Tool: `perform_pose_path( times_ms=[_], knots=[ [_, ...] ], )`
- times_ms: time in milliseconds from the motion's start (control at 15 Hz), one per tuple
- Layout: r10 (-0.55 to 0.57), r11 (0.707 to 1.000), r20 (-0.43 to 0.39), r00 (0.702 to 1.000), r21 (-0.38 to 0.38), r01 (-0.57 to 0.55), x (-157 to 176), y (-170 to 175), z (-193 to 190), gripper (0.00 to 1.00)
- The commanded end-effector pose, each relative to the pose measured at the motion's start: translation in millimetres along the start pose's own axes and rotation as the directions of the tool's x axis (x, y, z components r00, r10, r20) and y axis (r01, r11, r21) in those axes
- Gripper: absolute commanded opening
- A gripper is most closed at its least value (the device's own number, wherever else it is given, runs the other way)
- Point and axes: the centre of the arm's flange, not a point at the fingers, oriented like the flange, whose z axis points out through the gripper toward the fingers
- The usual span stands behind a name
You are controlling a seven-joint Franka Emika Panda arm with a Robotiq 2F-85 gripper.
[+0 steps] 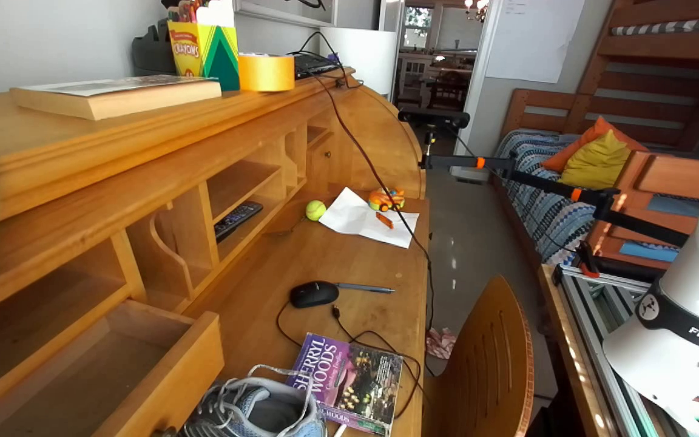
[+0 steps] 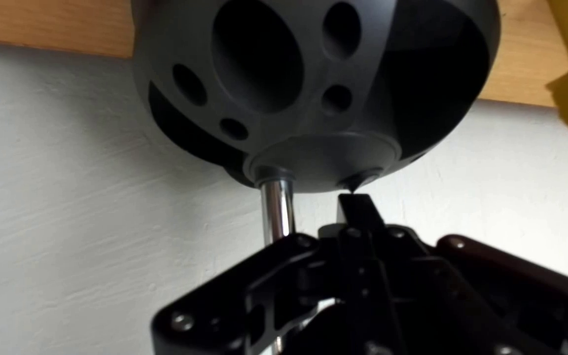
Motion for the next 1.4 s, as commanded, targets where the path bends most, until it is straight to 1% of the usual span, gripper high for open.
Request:
perform_pose_path(
  times_ms=[0,200,933,1133,1333],
  knots=[
    [0.009,1.000,0.032,0.999,0.008,-0.009,1,8,6,0.00],
    [0.000,1.000,0.040,0.999,0.006,-0.001,1,7,7,0.00],
    [-0.086,0.995,0.096,0.992,-0.035,0.089,-5,5,12,0.00],
    [-0.087,0.996,0.077,0.993,-0.028,0.089,-2,2,7,0.00],
    [-0.073,0.997,0.043,0.996,-0.007,0.073,1,0,-6,0.00]
  ],
)
